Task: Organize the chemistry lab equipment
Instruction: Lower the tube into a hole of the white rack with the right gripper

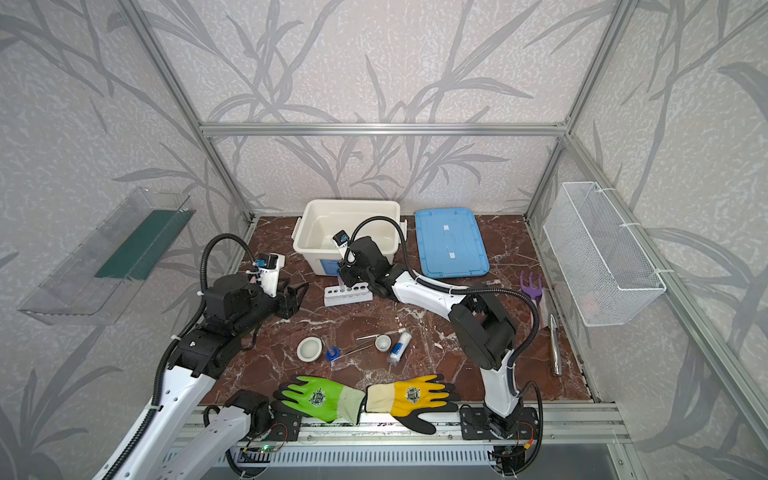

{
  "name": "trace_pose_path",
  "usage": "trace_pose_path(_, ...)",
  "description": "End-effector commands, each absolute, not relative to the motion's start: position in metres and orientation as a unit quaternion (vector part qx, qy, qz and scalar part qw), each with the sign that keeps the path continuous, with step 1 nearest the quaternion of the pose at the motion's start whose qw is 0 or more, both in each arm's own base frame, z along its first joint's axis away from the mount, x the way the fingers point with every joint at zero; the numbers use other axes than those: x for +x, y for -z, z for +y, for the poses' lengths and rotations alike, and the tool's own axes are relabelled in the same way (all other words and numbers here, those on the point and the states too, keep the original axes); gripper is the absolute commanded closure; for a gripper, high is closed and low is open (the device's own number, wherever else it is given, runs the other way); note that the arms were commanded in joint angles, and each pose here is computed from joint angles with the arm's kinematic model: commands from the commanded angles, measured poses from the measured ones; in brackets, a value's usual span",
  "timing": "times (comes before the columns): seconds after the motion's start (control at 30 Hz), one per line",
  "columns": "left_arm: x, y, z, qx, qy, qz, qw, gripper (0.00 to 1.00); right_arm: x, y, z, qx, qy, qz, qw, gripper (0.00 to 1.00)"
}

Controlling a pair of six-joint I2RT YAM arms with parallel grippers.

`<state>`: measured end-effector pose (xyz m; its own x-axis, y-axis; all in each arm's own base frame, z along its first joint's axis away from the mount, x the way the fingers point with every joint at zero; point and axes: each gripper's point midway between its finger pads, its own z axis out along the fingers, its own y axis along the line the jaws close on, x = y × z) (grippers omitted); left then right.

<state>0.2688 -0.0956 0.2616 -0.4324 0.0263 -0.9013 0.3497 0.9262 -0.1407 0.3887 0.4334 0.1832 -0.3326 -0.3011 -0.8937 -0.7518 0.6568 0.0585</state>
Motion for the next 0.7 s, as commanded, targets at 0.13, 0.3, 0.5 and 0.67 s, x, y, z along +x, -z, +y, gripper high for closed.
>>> trace_pose_path(0.13, 0.269, -0.259, -0.094, 0.115, 0.150, 0.833, 0.520, 0.41, 0.388, -0.187, 0.436, -0.339, -0.237, 0.769, 0.487, 0.82)
trace_pose_path(0.3, 0.269, -0.258, -0.094, 0.117, 0.151, 0.833, 0.519, 0.41, 0.387, -0.183, 0.436, -0.339, -0.237, 0.770, 0.486, 0.81)
trace_pose_path(0.5, 0.269, -0.257, -0.095, 0.117, 0.151, 0.834, 0.517, 0.41, 0.386, -0.178, 0.437, -0.341, -0.236, 0.772, 0.482, 0.80)
trace_pose_path(0.67, 0.269, -0.257, -0.095, 0.118, 0.152, 0.833, 0.518, 0.41, 0.385, -0.172, 0.438, -0.342, -0.234, 0.774, 0.478, 0.79)
